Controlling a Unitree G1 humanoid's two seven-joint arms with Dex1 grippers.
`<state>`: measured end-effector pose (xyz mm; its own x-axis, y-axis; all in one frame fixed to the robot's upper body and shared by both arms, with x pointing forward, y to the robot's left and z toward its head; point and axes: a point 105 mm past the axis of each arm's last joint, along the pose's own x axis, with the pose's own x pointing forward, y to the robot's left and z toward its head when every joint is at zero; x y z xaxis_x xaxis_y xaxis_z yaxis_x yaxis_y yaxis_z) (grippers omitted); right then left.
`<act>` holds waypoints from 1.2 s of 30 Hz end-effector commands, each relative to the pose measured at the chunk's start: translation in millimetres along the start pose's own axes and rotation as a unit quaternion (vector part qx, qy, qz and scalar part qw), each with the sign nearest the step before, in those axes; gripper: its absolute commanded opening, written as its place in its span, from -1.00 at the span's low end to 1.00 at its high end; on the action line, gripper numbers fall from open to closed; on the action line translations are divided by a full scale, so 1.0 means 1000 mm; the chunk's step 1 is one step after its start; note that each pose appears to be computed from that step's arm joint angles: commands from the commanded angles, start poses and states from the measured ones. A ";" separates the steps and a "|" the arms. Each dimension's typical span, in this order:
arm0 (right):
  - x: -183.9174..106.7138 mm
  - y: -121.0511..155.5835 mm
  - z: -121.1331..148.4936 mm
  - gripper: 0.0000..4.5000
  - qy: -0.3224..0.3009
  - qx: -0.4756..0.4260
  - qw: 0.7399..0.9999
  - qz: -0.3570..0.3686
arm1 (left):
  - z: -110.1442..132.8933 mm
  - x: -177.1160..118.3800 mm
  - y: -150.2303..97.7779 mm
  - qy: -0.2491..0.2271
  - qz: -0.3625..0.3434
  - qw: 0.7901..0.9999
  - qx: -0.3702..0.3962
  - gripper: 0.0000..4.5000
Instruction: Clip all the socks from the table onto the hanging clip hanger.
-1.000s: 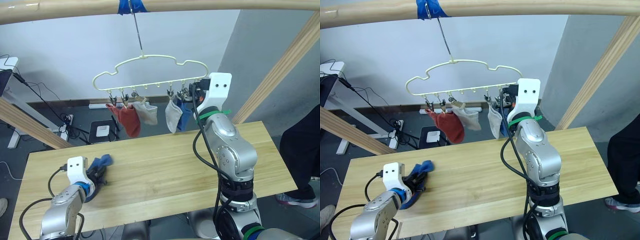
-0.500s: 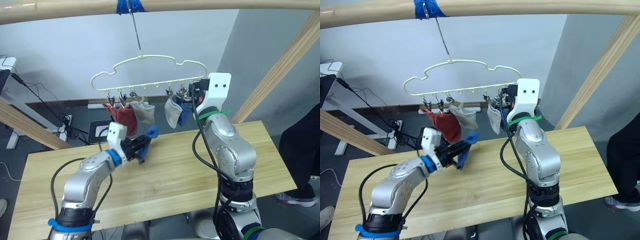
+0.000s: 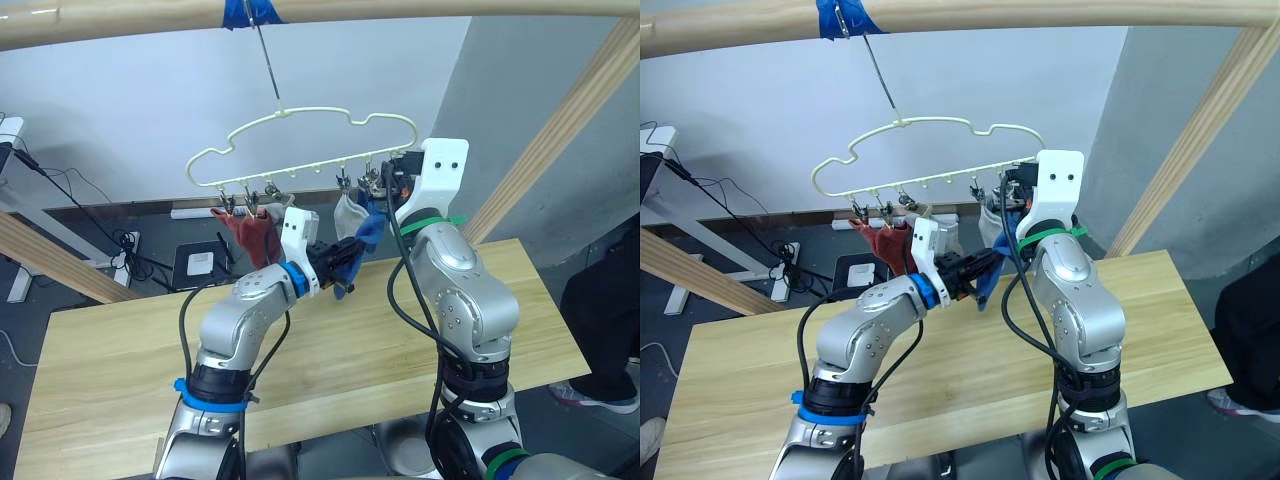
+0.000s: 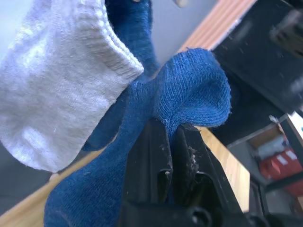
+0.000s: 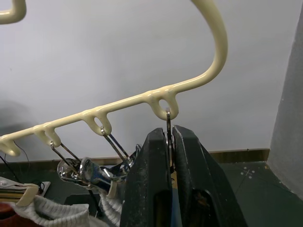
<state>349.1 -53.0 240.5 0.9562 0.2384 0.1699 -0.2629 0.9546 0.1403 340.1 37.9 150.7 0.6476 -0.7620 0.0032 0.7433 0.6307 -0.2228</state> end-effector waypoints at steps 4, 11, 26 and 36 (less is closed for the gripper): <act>-0.005 0.006 0.018 -1.00 -0.033 0.009 0.999 0.008 | 0.016 0.015 -0.006 -0.042 0.007 0.999 -0.003 -1.00; -0.005 0.007 0.017 -1.00 -0.030 0.009 0.999 0.009 | 0.023 0.025 0.000 -0.067 0.043 0.997 -0.022 -1.00; -0.006 0.007 0.012 -1.00 -0.022 -0.004 1.000 0.011 | 0.033 0.032 -0.004 -0.085 0.034 0.995 -0.029 -1.00; -0.009 0.004 0.015 0.02 -0.031 0.001 1.000 0.007 | 0.033 0.032 -0.003 -0.084 0.032 0.996 -0.020 -1.00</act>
<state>347.1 -52.4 237.5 0.9573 0.2424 0.1576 -0.2639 0.9552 0.1337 365.4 20.1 168.3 0.7296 -0.6772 0.0957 0.6704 0.6806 -0.2956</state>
